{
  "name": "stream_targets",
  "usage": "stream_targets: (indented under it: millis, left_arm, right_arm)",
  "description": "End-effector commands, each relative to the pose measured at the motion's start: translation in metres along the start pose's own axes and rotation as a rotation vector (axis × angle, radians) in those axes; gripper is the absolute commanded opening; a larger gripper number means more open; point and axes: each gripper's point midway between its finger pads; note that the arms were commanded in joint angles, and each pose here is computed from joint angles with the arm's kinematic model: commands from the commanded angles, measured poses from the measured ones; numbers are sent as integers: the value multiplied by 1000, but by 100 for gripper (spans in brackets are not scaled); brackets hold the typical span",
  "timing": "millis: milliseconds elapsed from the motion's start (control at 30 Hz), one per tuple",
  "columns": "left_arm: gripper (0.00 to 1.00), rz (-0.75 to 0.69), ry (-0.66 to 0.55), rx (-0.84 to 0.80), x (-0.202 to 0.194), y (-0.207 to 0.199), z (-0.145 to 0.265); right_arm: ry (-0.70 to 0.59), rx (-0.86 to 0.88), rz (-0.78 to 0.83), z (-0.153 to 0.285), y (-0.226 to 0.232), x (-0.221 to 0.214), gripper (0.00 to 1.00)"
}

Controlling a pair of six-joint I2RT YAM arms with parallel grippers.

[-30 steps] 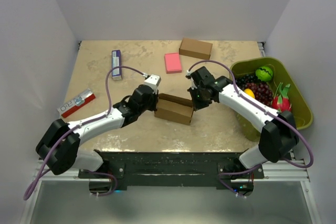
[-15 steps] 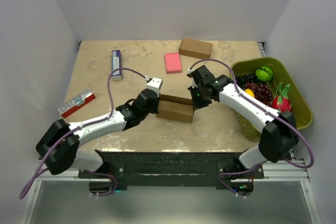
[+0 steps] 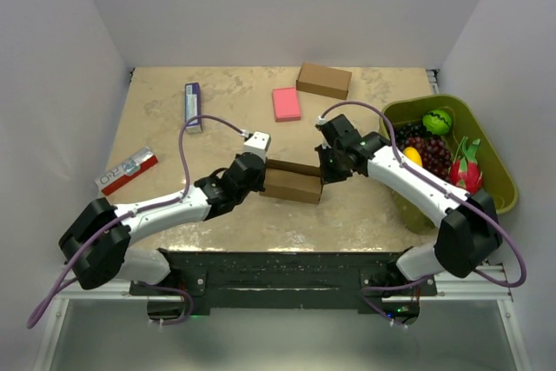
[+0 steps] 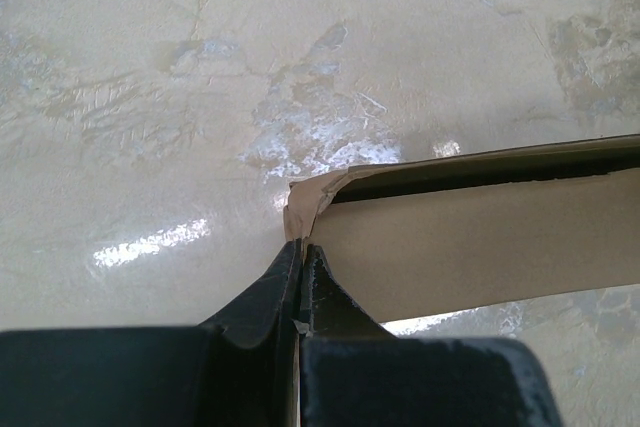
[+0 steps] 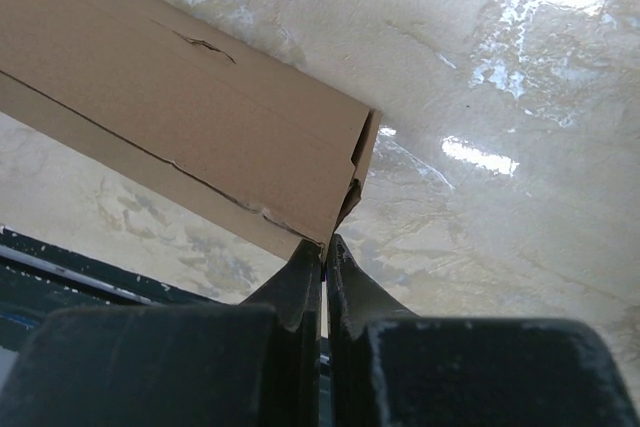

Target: Fold the paper box

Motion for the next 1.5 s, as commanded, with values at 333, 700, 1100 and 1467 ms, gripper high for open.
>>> stream_targets:
  millis: [333,700,1100,1467]
  left_arm:
    - [0,-80,290,-26,-85,-2,8]
    - [0,-81,286,-35,-83,-5,8]
    - [0,-87,288,-27,-82,-4,8]
    - [0,-90,289,-28,-82,-5,8]
  right_arm:
    - [-71,24,-34,-3,4,1,0]
    - [-79,65,-73,-8,8,-8,0]
    - [-47,-58,-61,-3,-19,-26,0]
    - [-31,-70,-60,-8,-19,-39,0]
Point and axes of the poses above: each gripper's point midway between its finger pads, its own z axis back along the fingers, its own y axis along the line the jaws close on, x = y × z, and after that the axes turned 1 degree about -z, right-handed
